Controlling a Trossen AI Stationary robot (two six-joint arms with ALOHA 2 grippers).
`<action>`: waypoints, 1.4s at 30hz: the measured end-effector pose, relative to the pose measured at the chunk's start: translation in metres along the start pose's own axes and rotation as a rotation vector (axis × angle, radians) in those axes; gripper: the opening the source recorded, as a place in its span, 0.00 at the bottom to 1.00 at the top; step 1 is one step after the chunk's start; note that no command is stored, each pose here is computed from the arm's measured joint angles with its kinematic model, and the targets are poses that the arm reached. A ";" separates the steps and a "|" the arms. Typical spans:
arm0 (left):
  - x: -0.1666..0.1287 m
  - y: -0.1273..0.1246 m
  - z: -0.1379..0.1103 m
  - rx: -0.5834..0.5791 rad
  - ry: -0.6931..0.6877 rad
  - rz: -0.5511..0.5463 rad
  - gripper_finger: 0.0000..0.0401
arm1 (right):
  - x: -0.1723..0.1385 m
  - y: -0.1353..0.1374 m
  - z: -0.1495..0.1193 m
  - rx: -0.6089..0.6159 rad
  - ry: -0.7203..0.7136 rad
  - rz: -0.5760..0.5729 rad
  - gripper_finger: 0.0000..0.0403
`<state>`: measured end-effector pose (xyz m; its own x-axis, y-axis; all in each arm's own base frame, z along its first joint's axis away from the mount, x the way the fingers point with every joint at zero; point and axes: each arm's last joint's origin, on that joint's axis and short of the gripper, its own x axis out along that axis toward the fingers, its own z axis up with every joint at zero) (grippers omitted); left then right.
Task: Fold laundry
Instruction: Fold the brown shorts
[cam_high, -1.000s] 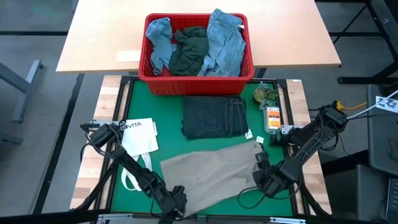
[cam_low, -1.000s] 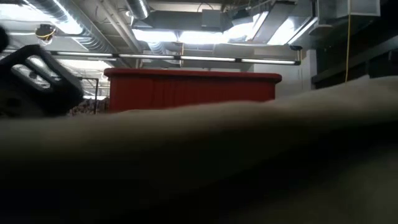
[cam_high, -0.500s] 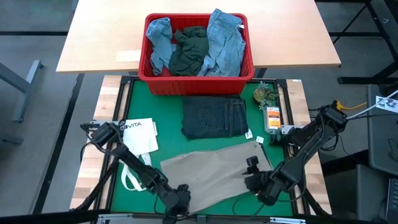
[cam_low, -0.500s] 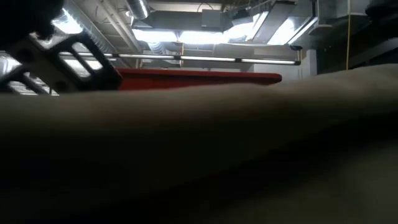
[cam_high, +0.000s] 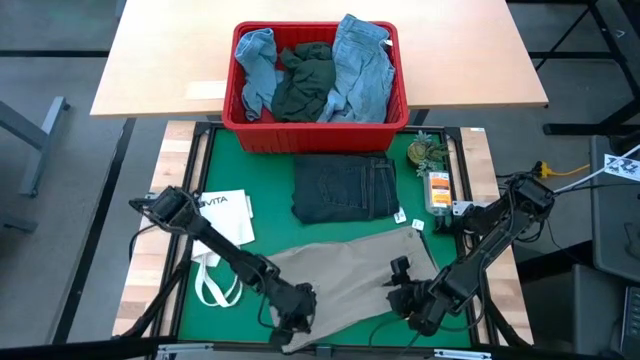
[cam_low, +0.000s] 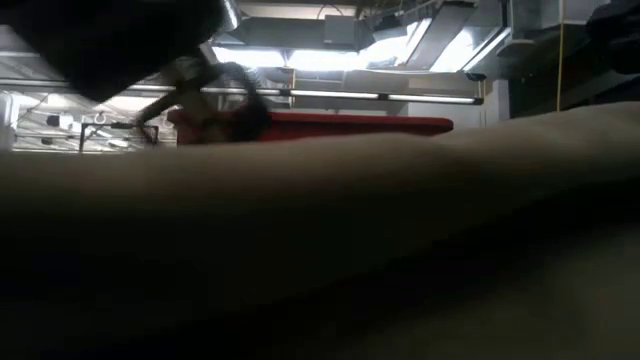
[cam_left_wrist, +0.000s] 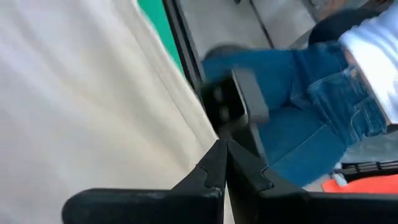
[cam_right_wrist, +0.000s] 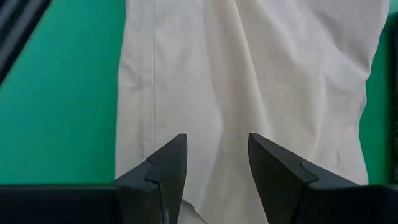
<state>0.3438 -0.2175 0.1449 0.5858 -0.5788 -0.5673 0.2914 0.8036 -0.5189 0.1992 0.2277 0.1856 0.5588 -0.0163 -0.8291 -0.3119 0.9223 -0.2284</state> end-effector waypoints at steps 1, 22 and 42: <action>-0.004 0.005 0.007 0.016 -0.016 0.007 0.01 | 0.000 0.000 0.001 0.008 -0.013 0.005 0.42; -0.053 0.112 0.034 -0.025 0.045 0.568 0.00 | 0.025 0.020 0.006 0.065 -0.075 0.144 0.42; -0.066 0.112 0.033 0.029 0.117 0.652 0.00 | 0.025 0.030 0.004 0.033 0.060 0.422 0.42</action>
<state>0.3624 -0.0843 0.1451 0.5631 0.0173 -0.8262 -0.0736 0.9969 -0.0293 0.2070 0.2564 0.1595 0.3418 0.3434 -0.8748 -0.4785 0.8647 0.1526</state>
